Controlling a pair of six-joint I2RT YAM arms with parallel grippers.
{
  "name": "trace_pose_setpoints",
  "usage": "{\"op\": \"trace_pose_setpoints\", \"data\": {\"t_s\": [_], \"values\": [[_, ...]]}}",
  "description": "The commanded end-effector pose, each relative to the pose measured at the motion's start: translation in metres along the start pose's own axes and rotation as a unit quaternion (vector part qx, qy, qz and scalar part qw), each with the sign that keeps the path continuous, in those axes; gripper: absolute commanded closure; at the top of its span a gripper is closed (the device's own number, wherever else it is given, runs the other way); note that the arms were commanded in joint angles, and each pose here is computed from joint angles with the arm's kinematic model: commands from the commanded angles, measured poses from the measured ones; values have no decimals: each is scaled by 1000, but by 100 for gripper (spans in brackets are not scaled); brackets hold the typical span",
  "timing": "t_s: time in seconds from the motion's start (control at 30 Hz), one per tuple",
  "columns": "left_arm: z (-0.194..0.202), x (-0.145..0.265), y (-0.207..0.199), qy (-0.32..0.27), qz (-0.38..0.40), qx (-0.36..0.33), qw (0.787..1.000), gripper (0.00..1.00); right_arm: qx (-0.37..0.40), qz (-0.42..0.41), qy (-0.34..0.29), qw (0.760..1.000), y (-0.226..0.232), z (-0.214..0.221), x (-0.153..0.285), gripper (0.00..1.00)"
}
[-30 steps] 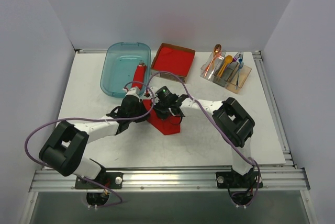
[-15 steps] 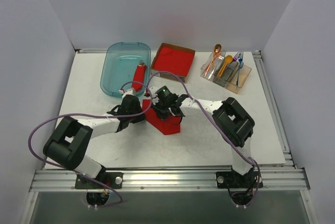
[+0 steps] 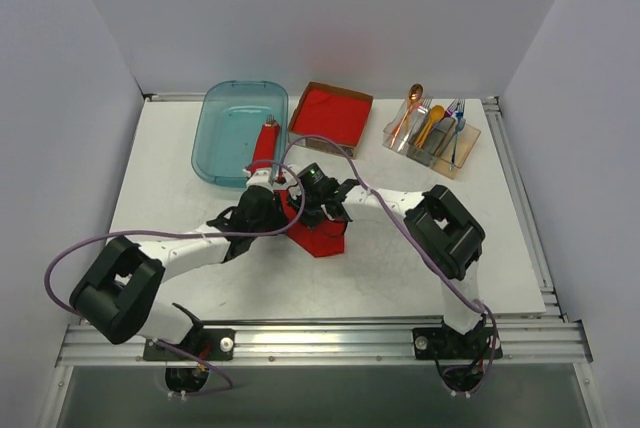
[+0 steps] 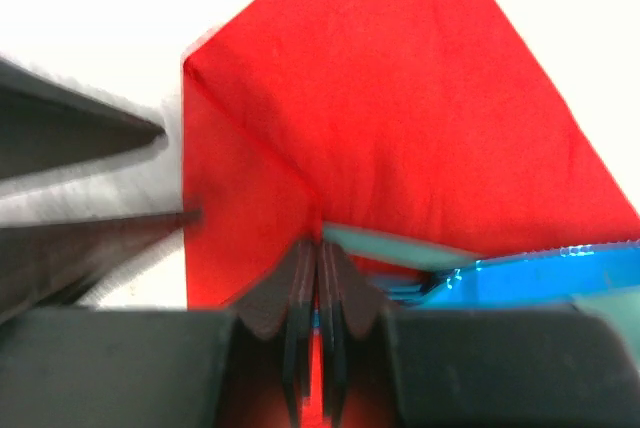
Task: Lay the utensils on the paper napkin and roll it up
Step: Roll the napkin at the center of the board.
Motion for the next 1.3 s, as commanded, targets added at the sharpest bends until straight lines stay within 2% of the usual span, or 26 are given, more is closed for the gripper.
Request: {"op": "trace_pose_setpoints", "data": {"t_s": [0.0,0.13,0.17,0.2,0.43,0.5,0.67,0.7,0.73,0.77,0.9,1.03,1.27], "values": [[-14,9,-23,-69,28,-80,994,59,-13,-9,4,1000,1,-6,1,96],[-17,24,-35,-83,74,-111,988,50,-17,-15,5,1000,1,-7,1,97],[-14,25,-35,-79,77,-116,987,43,-17,-17,4,1000,2,-7,1,97],[-14,27,-34,-78,76,-116,987,41,-17,-17,5,1000,2,-7,1,97],[-8,29,-40,-68,112,-164,978,36,-20,-24,4,1000,3,-8,2,97],[-7,31,-42,-76,126,-174,974,38,-20,-26,3,999,4,-9,3,97],[-14,35,-42,-112,128,-180,969,34,-25,-28,2,999,1,-10,4,97],[-13,35,-40,-118,126,-179,969,30,-25,-30,2,999,3,-10,4,96],[-8,36,-38,-122,126,-181,968,16,-25,-31,2,999,2,-11,5,96],[-12,36,-39,-140,129,-181,965,6,-26,-31,2,999,1,-11,5,96],[-7,36,-40,-167,147,-195,955,2,-29,-35,2,999,1,-11,5,96],[-1,31,-39,-180,148,-206,950,2,-32,-38,4,999,0,-11,4,96],[-3,29,-49,-203,179,-251,929,0,-37,-44,5,998,-1,-12,4,96]]}}
Point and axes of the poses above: each gripper's point midway between its finger pads, its own x axis back along the fingers, its own y axis along the line the jaws close on, z = x × y, the point moved 3 cm from there along x, back along the fingers, and after that the axes turned 15 degrees about -x, right-handed, at the moved point
